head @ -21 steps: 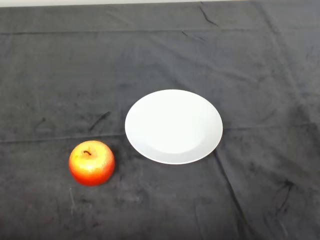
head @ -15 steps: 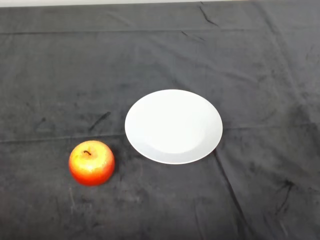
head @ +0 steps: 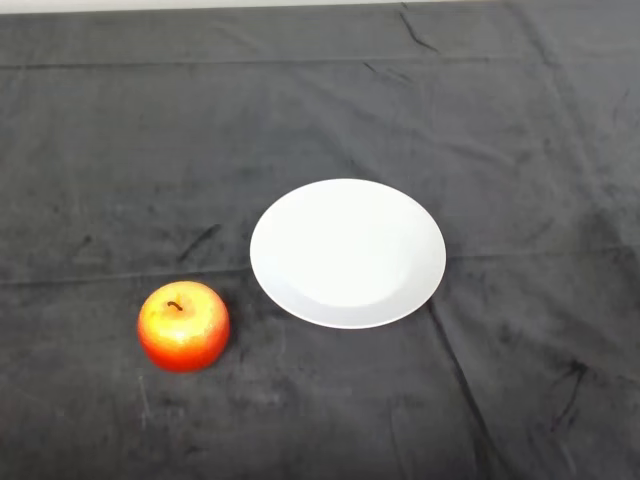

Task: Move the apple to the plate

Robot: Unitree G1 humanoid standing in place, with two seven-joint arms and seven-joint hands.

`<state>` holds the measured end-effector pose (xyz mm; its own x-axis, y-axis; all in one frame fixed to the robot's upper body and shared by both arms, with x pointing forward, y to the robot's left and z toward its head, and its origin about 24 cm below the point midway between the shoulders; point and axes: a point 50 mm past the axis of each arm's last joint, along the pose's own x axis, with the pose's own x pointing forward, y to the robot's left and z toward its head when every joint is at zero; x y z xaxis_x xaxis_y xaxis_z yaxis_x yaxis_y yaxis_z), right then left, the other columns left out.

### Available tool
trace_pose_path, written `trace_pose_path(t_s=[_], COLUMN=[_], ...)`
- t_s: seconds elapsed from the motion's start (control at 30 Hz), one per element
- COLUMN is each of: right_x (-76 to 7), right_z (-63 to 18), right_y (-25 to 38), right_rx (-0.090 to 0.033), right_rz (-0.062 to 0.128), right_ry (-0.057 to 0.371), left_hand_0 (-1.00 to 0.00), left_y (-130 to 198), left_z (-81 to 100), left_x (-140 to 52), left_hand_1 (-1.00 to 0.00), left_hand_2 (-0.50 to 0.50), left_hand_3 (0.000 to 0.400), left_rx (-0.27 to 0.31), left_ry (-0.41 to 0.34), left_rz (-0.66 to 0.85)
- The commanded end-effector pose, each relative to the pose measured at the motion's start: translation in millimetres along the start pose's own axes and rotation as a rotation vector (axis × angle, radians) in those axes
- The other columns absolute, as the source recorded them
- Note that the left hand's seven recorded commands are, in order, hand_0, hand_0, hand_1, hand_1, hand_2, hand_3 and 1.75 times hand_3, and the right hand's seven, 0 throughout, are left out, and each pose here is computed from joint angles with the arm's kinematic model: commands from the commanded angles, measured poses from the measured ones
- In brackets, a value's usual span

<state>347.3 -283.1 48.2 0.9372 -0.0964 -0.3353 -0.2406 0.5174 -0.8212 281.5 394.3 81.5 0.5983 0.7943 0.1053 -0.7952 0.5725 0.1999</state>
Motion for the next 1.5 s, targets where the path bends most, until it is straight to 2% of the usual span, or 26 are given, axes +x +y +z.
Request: trace_pose_path(t_s=[0.03,0.43,0.73,1.5], right_x=[-1.7,-1.7,-1.7,-1.8], right_z=[-4.8,-4.8,-4.8,-4.8], right_y=[-10.1,-10.1,-10.0,-9.9], right_rx=[-0.015,-0.015,-0.015,-0.014], right_rz=[-0.028,-0.028,-0.028,-0.028], right_ry=[0.011,0.011,0.011,0.011], left_hand_0=[0.0,0.0,0.0,0.0], left_y=[-9.4,-36.5,-53.4,-99.0], left_z=[14.9,23.9,24.1,8.3], left_x=[3.5,-1.9,-9.7,-50.9], left_hand_1=[0.0,0.0,0.0,0.0], left_hand_2=[0.0,0.0,0.0,0.0], left_hand_3=[0.0,0.0,0.0,0.0], left_rx=[-0.005,0.06,0.132,0.402], left_ry=[-0.056,-0.116,-0.16,-0.283], left_rz=[-0.034,-0.191,-0.341,-0.783])
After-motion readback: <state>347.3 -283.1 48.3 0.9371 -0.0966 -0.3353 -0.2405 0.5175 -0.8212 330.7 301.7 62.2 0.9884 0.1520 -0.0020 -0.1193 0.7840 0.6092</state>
